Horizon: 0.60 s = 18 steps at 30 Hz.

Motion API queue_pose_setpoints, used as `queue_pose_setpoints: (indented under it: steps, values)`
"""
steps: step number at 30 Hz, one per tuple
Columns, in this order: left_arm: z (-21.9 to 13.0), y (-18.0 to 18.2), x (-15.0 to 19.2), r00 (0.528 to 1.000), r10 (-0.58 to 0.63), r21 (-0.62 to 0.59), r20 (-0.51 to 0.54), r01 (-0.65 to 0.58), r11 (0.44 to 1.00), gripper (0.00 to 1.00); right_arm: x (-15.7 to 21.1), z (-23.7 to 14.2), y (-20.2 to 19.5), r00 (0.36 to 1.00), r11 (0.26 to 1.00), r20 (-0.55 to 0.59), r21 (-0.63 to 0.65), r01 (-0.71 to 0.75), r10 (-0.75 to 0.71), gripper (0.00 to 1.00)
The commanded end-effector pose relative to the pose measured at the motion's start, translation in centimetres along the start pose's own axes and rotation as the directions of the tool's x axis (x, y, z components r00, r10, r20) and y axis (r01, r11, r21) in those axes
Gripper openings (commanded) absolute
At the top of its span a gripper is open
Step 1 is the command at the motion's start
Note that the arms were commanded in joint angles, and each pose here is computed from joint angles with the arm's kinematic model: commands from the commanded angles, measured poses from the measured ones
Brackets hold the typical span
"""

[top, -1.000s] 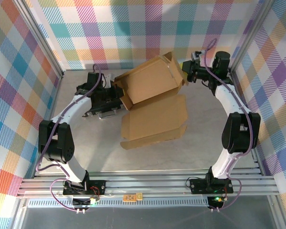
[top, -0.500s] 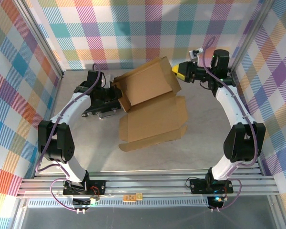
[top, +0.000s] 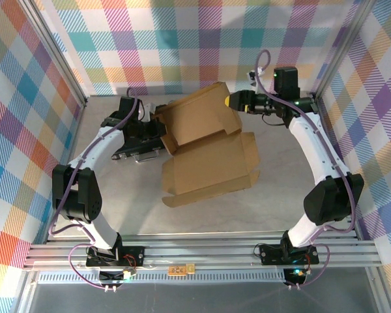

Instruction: Fold the paper box

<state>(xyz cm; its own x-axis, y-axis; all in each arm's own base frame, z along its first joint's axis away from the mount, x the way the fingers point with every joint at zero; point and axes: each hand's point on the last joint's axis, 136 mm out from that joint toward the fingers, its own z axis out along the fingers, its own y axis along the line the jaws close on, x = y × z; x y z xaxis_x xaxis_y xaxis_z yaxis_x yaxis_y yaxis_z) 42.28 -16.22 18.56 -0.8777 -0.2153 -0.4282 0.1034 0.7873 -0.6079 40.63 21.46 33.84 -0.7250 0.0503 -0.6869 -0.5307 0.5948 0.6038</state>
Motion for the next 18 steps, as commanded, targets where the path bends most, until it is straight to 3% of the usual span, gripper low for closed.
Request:
queue_pose_setpoints:
  steps: [1,5,10,18]
  values:
    - [-2.0,-1.6,-0.8,0.998,0.042,0.031,0.037,-0.043,0.999,0.00,0.6,-0.4,-1.1,0.989,0.972,-0.036,0.180,0.148,-0.143,0.55]
    - [-2.2,-1.8,-0.7,0.998,0.058,0.028,0.038,-0.059,0.998,0.00,0.7,0.3,-2.0,0.979,0.940,-0.064,0.273,0.206,-0.196,0.53]
    - [-2.5,-2.1,-0.6,0.996,0.079,0.018,0.038,-0.080,0.997,0.00,0.4,1.2,-3.8,0.950,0.842,-0.117,0.441,0.311,-0.289,0.56]
    - [-2.8,-2.1,-0.3,0.995,0.091,0.009,0.030,-0.092,0.996,0.00,-0.4,3.1,-5.2,0.937,0.807,-0.145,0.478,0.347,-0.317,0.57]
